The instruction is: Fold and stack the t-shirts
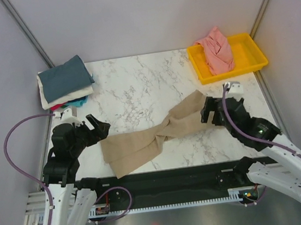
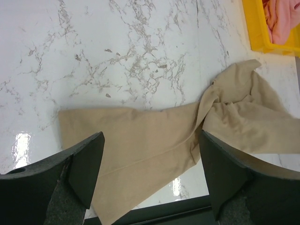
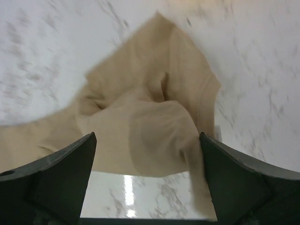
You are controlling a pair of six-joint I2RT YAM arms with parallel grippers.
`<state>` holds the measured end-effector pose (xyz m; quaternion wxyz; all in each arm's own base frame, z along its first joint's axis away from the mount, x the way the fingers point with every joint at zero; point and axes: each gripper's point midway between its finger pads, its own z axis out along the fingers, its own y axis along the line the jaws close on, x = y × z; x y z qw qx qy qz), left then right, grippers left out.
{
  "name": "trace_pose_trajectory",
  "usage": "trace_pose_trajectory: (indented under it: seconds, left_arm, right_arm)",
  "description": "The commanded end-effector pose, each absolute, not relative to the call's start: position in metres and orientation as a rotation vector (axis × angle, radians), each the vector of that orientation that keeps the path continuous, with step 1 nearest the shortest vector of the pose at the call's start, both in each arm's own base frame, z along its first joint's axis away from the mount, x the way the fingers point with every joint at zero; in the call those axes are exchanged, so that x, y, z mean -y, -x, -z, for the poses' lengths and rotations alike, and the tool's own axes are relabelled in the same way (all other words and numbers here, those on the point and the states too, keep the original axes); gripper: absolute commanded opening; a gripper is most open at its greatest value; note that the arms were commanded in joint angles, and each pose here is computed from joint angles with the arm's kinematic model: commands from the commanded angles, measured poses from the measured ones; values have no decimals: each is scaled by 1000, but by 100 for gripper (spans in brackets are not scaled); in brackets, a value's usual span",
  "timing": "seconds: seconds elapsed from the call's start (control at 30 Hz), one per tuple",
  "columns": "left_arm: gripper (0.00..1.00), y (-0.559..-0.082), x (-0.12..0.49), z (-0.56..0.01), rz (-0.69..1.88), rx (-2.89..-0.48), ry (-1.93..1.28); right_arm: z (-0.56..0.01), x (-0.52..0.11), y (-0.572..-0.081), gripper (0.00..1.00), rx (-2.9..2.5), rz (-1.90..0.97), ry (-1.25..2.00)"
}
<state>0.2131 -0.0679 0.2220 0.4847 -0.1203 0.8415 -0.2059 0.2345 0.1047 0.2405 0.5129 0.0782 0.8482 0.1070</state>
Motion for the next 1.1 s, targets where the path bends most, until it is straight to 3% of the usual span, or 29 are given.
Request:
trace_pose_trajectory:
  seconds: [0.0,0.13,0.27,0.4,0.57,0.67,1.07]
  left_arm:
    - [89,-217,73,-236,522,-2013,225]
    - [88,-218,75,-233,530,-2027,215]
    - [88,-220,75,-232,532,-2030,217]
    - [88,-222,76,-228,535,-2049,220]
    - [88,-223,78,-225,541,-2065,215]
    - [88,-222,80,-225,553,-2070,201]
    - [87,-226,88,-216,590,-2118,180]
  right_arm:
    - [-165,-76,-209,98,-2192,-117,-459]
    - [-206,-67,-224,98,-1984,-185,-584]
    - [-224,-105,-261,98,-2034,-172,-370]
    - [-192,-132,-296,95,-2167,-35,-255]
    - [-129,-129,-324,77,-2293,-70,-352]
    - [-98,-94,-332,68,-2333,-99,-516]
    - [-49,-81,-310,64,-2433,-110,-557]
